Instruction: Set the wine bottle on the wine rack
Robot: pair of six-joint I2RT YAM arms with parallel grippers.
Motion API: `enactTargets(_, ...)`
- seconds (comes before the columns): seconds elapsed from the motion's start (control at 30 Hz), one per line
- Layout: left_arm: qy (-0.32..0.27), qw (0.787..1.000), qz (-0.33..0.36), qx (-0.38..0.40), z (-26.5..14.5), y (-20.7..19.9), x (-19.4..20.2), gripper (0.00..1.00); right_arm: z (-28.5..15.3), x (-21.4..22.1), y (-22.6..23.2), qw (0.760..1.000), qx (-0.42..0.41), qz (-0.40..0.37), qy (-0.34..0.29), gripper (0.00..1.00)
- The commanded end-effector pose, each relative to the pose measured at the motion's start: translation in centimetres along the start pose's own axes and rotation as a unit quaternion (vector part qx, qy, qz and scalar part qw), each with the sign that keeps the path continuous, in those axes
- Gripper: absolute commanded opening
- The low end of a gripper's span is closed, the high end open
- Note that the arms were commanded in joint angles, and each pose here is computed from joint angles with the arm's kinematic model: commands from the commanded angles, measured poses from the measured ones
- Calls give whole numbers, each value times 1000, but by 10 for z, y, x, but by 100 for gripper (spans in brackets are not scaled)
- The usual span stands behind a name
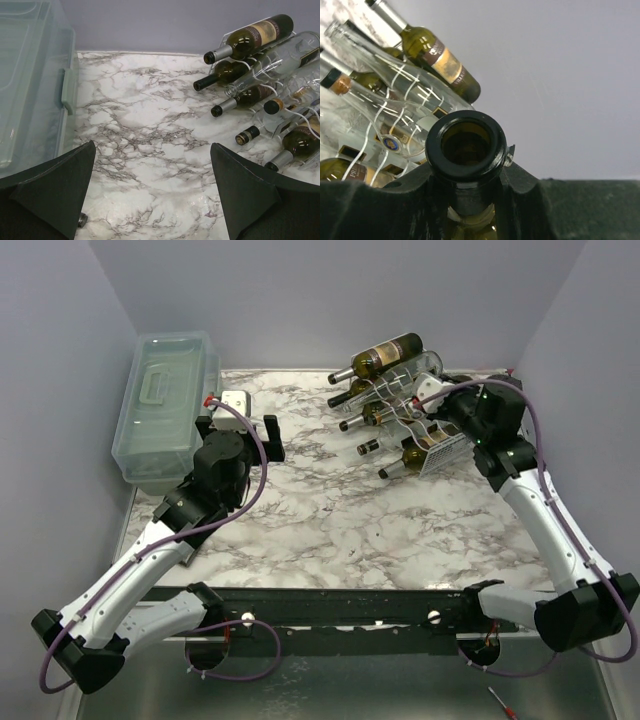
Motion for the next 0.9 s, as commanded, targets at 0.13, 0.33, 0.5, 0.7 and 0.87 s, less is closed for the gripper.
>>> enactTargets(0.13, -11, 1000, 5, -19, 1, 7, -7, 99, 34, -24, 13, 986, -45, -162, -18, 1)
enactTargets(0.33, -12, 1000, 6, -22, 1, 8, -7, 99, 44, -15, 43, 978, -80, -194, 2, 1)
enactTargets(0.5, -13, 1000, 4, -19, 1, 8, -8, 99, 51, 1, 60, 970, -92, -222, 36, 1)
enactTargets(0.7, -16, 1000, 2, -20, -1, 9, -9, 99, 54, 13, 72, 968, -104, -224, 50, 1)
enactTargets(0.87, -16, 1000, 1, -18, -1, 8, -10, 99, 59, 24, 87, 966, -115, -225, 56, 1)
Point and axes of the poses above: each gripper's point midway between its finger pads, its own z axis out along the fingers, its own y axis along the line the jaws close on, x = y × z, the point moved 2 cm from there along -z, back along the fingers, and after that the axes turned 2 degrees about z, right-handed, at the moved point
